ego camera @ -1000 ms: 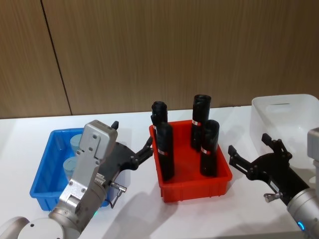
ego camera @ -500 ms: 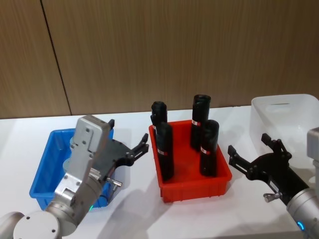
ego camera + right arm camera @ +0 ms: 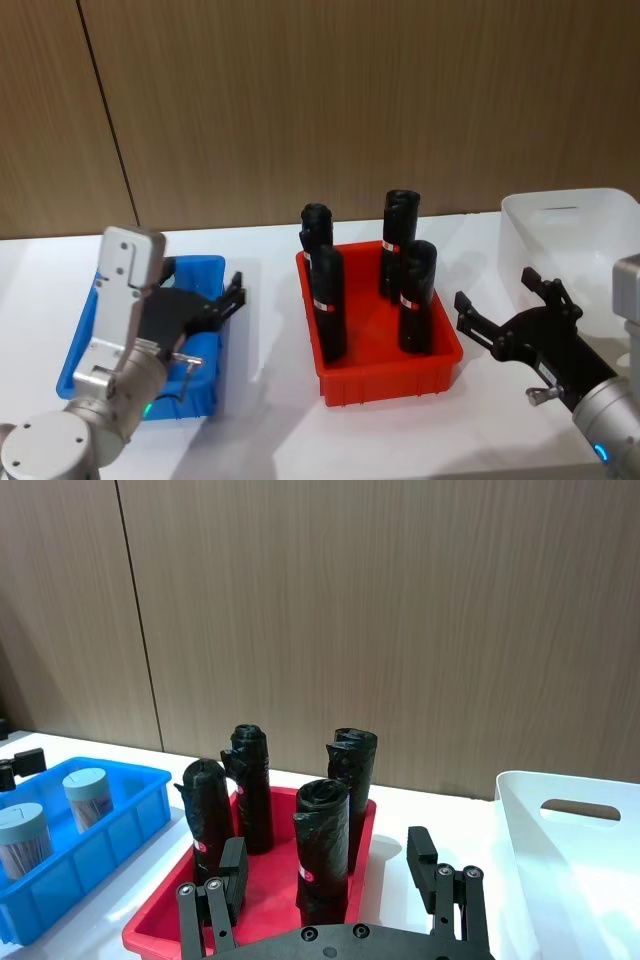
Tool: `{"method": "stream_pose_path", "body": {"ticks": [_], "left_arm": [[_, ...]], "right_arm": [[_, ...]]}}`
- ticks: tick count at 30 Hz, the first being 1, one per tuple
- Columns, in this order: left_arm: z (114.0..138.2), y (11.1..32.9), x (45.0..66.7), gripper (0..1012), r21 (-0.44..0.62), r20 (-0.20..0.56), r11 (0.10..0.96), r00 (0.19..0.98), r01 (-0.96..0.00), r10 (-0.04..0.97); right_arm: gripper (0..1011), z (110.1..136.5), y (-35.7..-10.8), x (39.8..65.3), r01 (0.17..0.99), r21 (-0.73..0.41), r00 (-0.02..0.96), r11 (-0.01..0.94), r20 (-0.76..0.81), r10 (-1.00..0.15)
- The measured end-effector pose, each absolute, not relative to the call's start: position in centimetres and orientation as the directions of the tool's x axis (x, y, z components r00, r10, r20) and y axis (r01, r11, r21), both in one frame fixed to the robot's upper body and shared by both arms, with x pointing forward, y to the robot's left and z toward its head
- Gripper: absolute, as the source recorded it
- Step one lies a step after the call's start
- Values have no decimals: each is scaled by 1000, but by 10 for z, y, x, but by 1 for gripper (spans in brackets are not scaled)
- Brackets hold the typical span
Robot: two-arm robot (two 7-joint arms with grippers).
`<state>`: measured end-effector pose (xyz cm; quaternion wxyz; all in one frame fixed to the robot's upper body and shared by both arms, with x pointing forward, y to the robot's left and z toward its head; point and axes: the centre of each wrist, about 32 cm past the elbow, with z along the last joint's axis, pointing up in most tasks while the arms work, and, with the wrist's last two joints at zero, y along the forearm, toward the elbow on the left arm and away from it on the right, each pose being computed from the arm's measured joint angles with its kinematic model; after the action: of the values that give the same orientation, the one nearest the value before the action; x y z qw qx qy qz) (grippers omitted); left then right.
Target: Pick the cotton swabs from the blue box and place them into the white box.
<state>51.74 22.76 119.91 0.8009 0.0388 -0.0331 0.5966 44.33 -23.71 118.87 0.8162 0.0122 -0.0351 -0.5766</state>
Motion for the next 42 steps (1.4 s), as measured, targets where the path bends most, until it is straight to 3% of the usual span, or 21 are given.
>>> {"method": "stream_pose_path", "body": {"ticks": [12, 20, 33, 42], "left_arm": [[1188, 252, 531, 1004, 132, 28, 150, 155, -980, 988], [1182, 264, 536, 1004, 186, 13, 103, 107, -977, 994], [1172, 278, 542, 1004, 251, 7, 58, 62, -966, 998], [1165, 285, 545, 1004, 272, -5, 72, 73, -959, 997]], "right_arm": [[1001, 1189, -237, 443, 940, 60, 333, 335, 43, -942], [1001, 1189, -237, 443, 940, 60, 333, 335, 43, -942], [1001, 1189, -237, 443, 940, 60, 333, 335, 43, -942], [1002, 1189, -237, 443, 940, 60, 333, 335, 43, -942]]}}
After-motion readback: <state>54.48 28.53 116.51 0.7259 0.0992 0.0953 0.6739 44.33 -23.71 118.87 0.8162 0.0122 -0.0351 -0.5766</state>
